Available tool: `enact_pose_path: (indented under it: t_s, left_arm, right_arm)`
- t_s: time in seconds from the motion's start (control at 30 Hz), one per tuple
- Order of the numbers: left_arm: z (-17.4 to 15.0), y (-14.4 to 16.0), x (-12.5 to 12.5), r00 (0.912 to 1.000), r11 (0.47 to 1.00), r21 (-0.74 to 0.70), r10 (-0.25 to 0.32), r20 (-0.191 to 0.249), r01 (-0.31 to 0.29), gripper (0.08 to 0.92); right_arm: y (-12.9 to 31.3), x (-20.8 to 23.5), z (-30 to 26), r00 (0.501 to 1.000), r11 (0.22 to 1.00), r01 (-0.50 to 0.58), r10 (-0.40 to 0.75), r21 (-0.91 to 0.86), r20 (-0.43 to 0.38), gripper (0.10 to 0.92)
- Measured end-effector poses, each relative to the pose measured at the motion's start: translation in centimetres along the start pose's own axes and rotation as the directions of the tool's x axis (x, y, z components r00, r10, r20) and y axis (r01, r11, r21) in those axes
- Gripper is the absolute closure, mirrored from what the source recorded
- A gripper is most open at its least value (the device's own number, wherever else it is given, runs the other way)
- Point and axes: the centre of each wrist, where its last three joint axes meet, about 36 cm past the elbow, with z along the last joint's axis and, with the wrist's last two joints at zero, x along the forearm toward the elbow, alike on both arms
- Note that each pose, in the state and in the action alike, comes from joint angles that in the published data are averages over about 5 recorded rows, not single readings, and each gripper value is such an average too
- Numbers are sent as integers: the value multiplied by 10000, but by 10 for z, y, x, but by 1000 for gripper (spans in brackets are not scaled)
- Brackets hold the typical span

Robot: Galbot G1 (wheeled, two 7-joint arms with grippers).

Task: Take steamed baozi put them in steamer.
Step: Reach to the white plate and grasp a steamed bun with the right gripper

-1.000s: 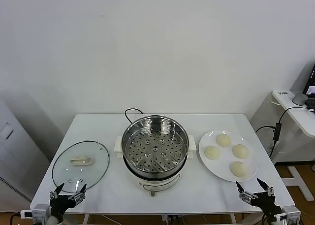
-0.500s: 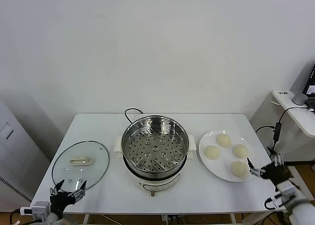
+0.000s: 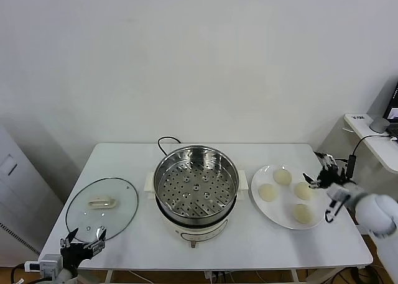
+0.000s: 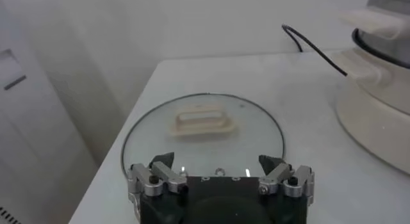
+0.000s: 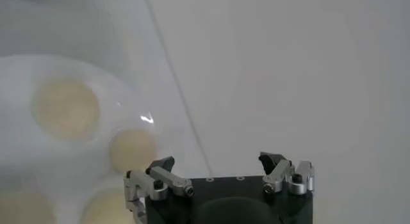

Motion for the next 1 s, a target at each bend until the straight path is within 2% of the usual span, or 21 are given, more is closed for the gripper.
enact_pose_path:
  t_s: [0.23,0.53,0.73,1.0]
  left_arm:
    - [-1,1,-1,9999,10000,-10,-69,-80,69,177]
    - [0,3,-4,9998,9999,-63,-121,-137,120,177]
    - [-1,4,-7,9997,9998,-99,-158,-174,156,177]
    - [-2,4,-10,9997,9998,-120,-150,-190,148,177]
  right_arm:
    - [-51,-38,-8,9802,9772,1981,-1973,768,-180,200]
    - [-94,-80,-9,9126,9027,4088,-4045,1343,-595,200]
    - [-103,-102,-8,8647,8505,5018,-4980,1575,-655,200]
    - [-98,-125,-4,8253,8063,5632,-5597,1808,-748,200]
